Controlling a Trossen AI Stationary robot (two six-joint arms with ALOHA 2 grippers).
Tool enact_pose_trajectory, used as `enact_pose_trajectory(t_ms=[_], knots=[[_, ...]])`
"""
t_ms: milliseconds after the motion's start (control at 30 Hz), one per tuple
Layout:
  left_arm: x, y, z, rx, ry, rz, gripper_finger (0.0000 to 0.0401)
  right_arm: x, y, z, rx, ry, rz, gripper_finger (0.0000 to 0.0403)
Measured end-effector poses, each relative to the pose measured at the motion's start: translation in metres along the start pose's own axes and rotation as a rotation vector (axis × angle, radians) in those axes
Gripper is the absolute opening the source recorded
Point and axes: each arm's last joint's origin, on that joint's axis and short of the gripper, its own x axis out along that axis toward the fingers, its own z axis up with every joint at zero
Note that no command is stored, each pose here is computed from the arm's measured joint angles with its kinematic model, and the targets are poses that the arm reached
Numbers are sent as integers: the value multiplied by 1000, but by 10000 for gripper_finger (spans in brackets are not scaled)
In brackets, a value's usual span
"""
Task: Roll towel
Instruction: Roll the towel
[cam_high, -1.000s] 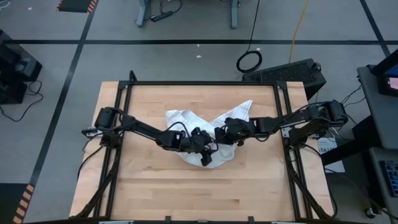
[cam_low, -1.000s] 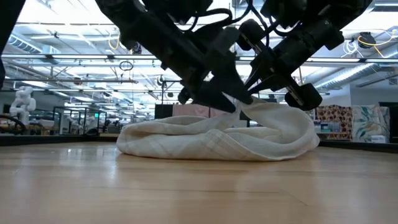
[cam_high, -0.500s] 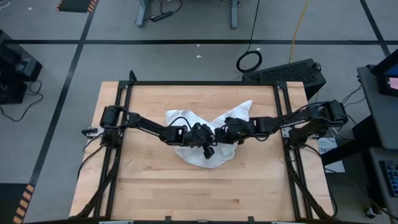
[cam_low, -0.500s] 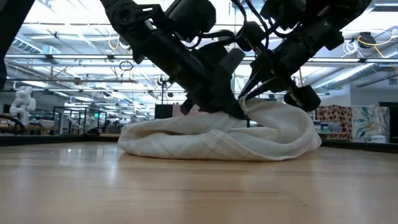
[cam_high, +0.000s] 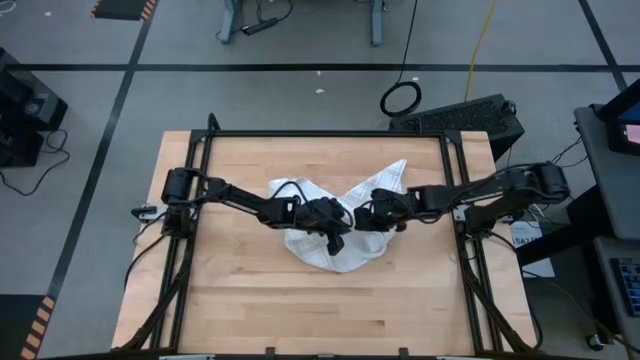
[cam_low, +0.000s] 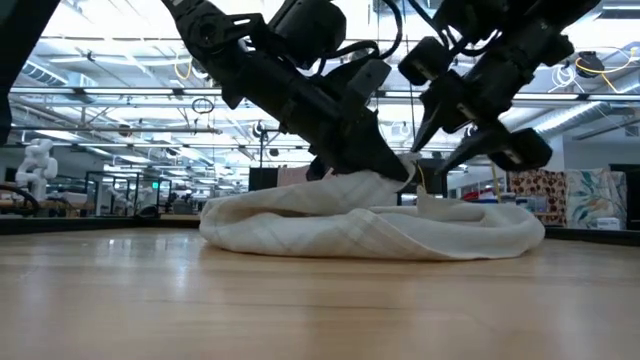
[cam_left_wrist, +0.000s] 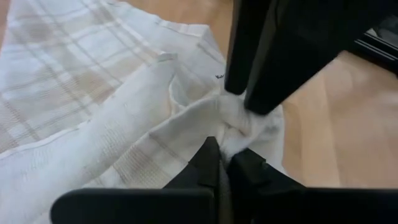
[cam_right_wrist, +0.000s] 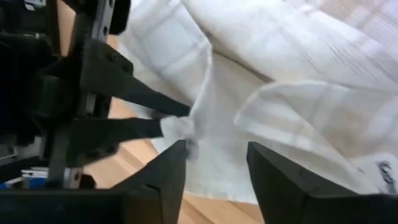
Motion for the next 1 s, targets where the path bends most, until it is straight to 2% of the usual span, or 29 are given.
enact_pose_trajectory(t_ms=[200, 400, 567, 667, 867, 1000], knots=[[2, 3, -4, 4, 29, 6, 18, -3, -5, -15, -45, 8, -68, 189], [-9, 19, 3, -27, 101, 71, 18, -4, -4, -34, -105, -172, -67, 194], [-31, 23, 18, 27, 130, 87, 19, -4, 0, -47, -291, -361, -54, 194], [-39, 24, 22, 59, 150, 95, 19, 2, -3, -56, -410, -385, -90, 194], [-46, 20, 19, 60, 202, 99, 19, 23, -9, -72, -506, -405, -121, 194], [-47, 9, 17, 76, 199, 71, 19, 37, -12, -74, -575, -474, -157, 194]])
